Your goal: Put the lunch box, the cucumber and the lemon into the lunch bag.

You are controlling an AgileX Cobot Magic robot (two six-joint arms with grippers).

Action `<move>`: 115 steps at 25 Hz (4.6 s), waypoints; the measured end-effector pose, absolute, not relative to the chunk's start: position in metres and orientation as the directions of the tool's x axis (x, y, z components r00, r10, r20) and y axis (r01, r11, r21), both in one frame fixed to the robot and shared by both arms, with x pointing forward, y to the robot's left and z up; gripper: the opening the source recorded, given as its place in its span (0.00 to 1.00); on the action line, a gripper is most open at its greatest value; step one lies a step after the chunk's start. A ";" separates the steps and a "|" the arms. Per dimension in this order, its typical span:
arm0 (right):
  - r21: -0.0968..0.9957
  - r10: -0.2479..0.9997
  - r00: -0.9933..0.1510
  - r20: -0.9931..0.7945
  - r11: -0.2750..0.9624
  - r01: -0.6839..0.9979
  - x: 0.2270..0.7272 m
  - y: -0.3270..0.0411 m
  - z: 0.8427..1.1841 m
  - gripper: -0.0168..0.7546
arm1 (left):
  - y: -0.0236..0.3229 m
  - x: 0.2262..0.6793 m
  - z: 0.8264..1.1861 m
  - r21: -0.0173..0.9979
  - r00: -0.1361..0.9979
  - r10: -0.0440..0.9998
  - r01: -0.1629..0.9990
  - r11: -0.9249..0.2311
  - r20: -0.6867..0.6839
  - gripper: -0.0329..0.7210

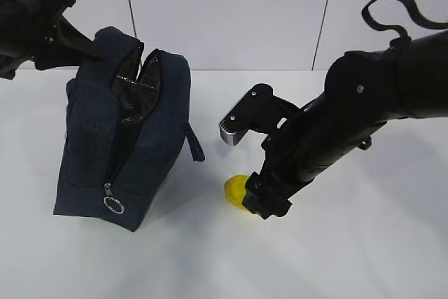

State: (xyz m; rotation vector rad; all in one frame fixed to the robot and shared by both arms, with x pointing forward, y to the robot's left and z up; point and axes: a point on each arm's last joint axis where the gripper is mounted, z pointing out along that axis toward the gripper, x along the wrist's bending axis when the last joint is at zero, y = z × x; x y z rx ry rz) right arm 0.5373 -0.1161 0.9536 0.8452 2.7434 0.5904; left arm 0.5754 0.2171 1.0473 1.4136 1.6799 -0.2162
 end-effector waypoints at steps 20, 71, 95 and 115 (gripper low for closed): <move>0.397 0.575 -0.818 -0.026 0.757 0.520 0.569 -0.095 0.902 0.76 | 0.217 0.575 1.047 0.400 0.066 0.700 0.857 0.325 -0.711 0.06; 0.699 0.631 -0.682 0.370 0.294 0.652 0.573 -0.046 1.094 0.56 | 0.217 0.575 1.047 0.438 0.112 0.717 0.852 0.286 -0.688 0.06; 0.682 0.614 -0.744 0.264 0.426 0.594 0.625 -0.016 1.061 0.85 | 0.217 0.575 1.047 0.438 0.112 0.717 0.852 0.286 -0.688 0.06; 0.468 0.767 -0.424 0.482 0.184 0.864 0.653 -0.094 1.088 0.64 | 0.217 0.575 1.047 0.443 0.119 0.720 0.851 0.280 -0.684 0.06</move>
